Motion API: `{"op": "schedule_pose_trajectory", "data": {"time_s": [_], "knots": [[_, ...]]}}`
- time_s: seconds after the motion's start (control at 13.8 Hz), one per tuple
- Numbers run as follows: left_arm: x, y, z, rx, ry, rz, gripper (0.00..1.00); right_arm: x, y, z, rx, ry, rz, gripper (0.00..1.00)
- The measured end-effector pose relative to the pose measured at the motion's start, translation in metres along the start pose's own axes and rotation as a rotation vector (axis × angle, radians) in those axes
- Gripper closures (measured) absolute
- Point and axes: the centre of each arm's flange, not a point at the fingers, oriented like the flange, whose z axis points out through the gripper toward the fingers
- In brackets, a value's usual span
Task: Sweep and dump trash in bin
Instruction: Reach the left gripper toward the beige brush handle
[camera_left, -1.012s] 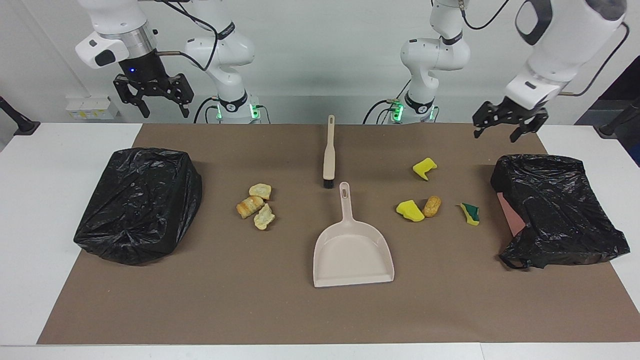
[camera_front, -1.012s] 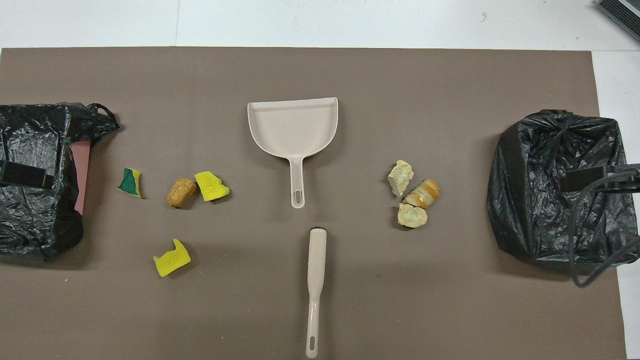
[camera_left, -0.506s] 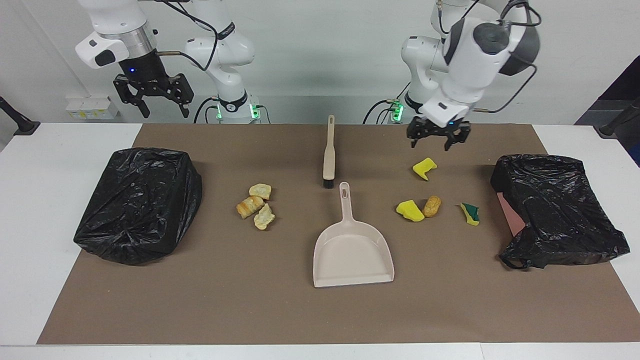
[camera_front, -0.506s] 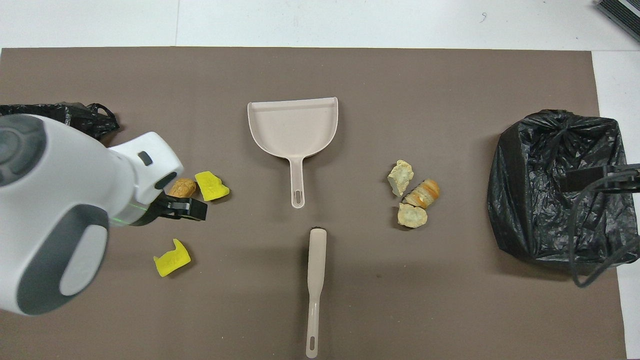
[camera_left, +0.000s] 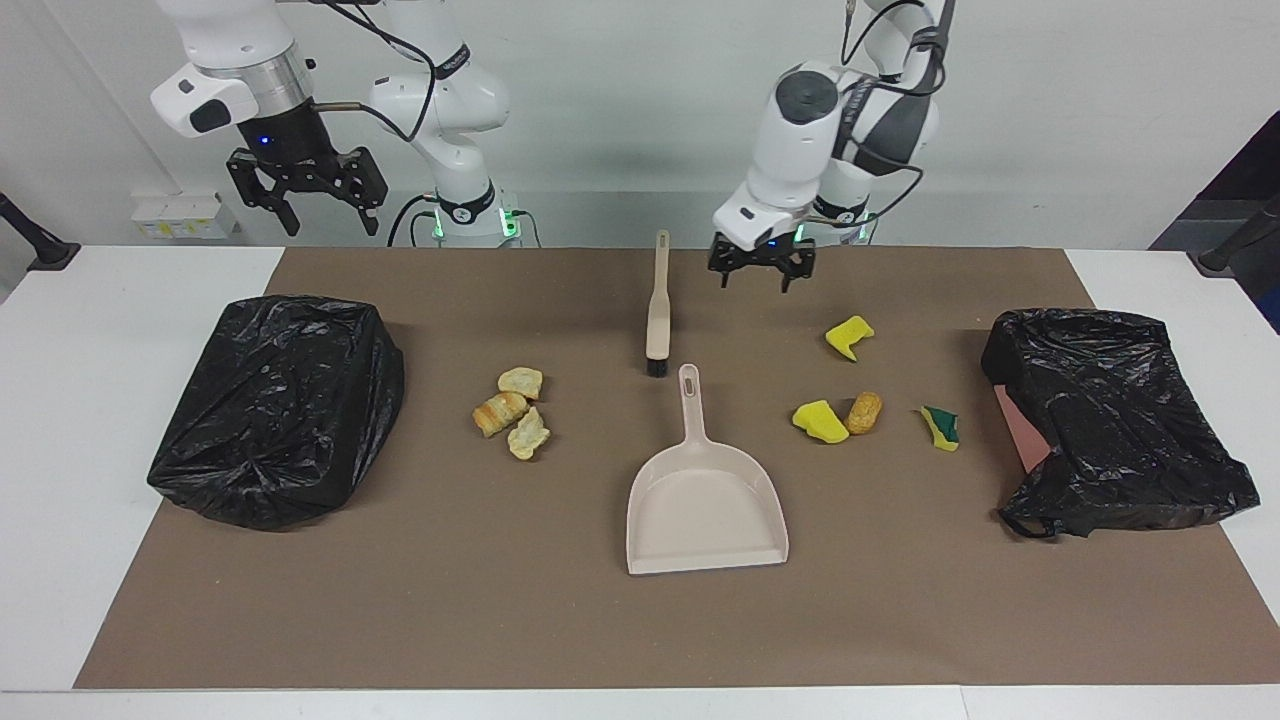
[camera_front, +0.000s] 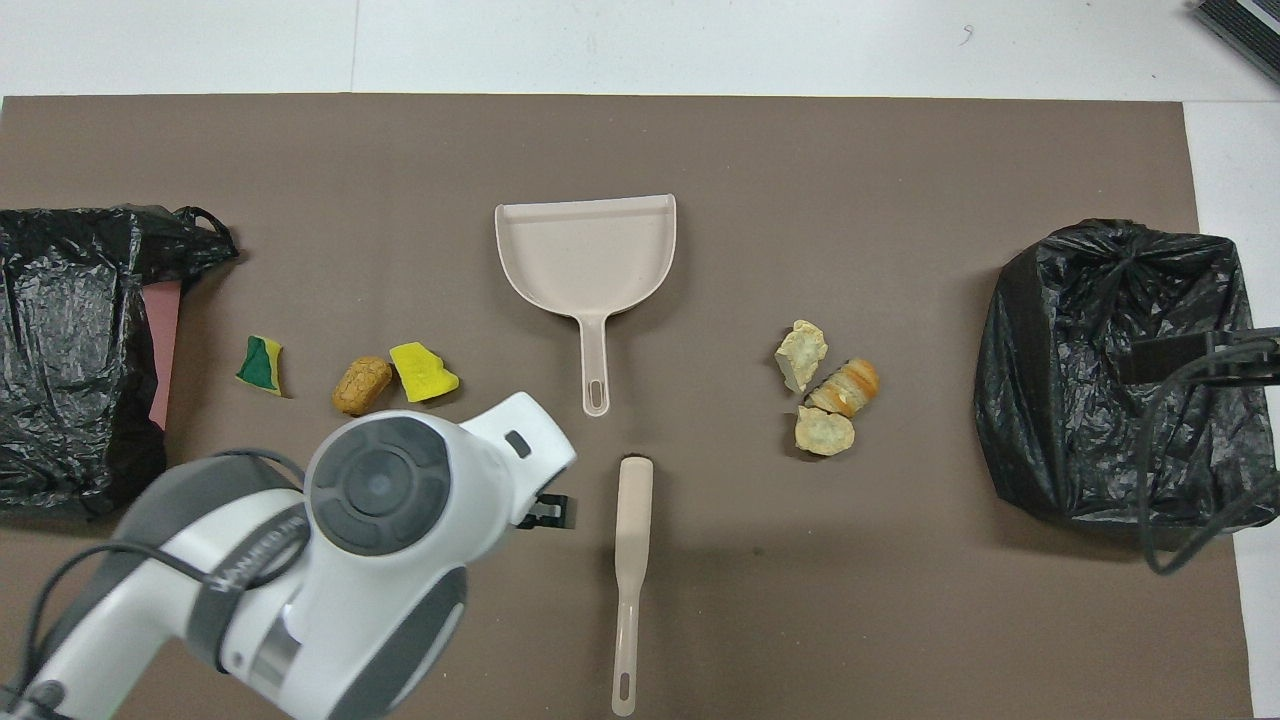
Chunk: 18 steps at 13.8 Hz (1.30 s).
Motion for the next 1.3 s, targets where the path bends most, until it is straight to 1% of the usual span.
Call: {"op": "schedule_pose_trajectory", "data": {"time_s": [0.22, 0.43, 0.65, 0.94, 1.16, 1.3], "knots": [[-0.025, 0.056, 0.028, -0.031, 0.008, 0.005, 0.0, 0.0, 0.0, 0.0, 0.0, 0.0, 0.0, 0.0], [-0.048, 0.088, 0.064, -0.026, -0.009, 0.04, 0.0, 0.0, 0.0, 0.0, 0.0, 0.0, 0.0, 0.0], [-0.067, 0.095, 0.099, -0.005, -0.025, 0.068, 0.0, 0.0, 0.0, 0.0, 0.0, 0.0, 0.0, 0.0], [-0.081, 0.103, 0.109, -0.007, -0.049, 0.083, 0.0, 0.0, 0.0, 0.0, 0.0, 0.0, 0.0, 0.0], [-0.091, 0.111, 0.117, 0.005, -0.064, 0.091, 0.35, 0.0, 0.0, 0.0, 0.0, 0.0, 0.0, 0.0], [-0.088, 0.109, 0.118, 0.005, -0.064, 0.083, 0.62, 0.0, 0.0, 0.0, 0.0, 0.0, 0.0, 0.0]]}}
